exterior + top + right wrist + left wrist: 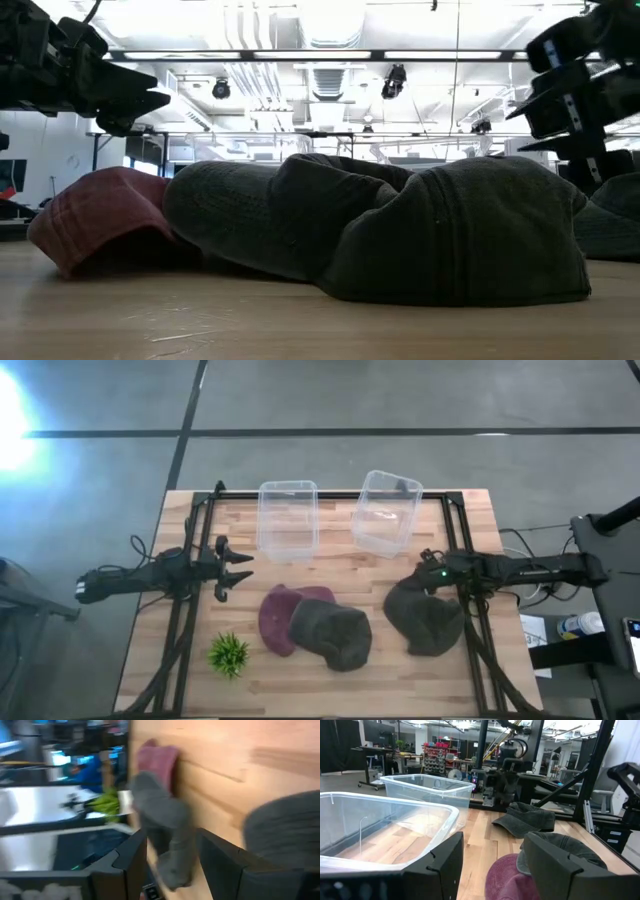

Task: Pick and place caps into container
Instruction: Put the dark gray cap into the right transparent container

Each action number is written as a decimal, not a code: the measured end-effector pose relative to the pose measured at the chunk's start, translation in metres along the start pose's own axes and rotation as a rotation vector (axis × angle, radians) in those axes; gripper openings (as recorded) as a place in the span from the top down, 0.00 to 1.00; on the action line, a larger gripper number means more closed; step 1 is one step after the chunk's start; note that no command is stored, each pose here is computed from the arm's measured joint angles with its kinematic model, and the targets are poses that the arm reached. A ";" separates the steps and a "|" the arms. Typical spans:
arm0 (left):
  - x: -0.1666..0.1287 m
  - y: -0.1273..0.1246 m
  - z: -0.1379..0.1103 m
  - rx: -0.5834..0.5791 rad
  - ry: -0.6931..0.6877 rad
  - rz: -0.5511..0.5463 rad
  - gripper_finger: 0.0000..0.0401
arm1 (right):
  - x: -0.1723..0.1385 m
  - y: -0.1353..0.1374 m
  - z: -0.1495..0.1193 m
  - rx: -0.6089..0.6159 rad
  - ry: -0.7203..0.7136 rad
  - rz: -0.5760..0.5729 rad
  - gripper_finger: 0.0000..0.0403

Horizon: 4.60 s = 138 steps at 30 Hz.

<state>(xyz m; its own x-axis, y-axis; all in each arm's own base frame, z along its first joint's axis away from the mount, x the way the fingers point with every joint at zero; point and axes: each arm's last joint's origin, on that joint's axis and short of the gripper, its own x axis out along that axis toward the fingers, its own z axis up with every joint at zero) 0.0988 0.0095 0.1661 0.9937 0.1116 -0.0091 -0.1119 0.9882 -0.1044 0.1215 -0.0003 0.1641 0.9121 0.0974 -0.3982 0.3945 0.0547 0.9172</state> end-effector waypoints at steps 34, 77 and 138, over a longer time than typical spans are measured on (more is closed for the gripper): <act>0.006 0.004 0.048 -1.010 -0.369 0.140 0.50 | 0.017 0.065 -0.070 0.263 -0.010 -0.875 0.59; 0.376 -0.043 0.030 -0.815 0.589 -0.166 0.50 | 0.039 -0.026 -0.069 0.014 0.080 -0.674 0.59; 0.345 -0.050 0.122 -0.439 0.521 -0.042 0.97 | 0.009 0.116 -0.076 -0.372 0.105 -0.273 0.59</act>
<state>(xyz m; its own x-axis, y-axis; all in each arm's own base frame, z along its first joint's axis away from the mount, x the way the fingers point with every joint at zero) 0.4471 0.0109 0.2896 0.8813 -0.0997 -0.4619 -0.1709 0.8441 -0.5083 0.1671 0.0827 0.2659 0.7569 0.1292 -0.6406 0.5341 0.4427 0.7203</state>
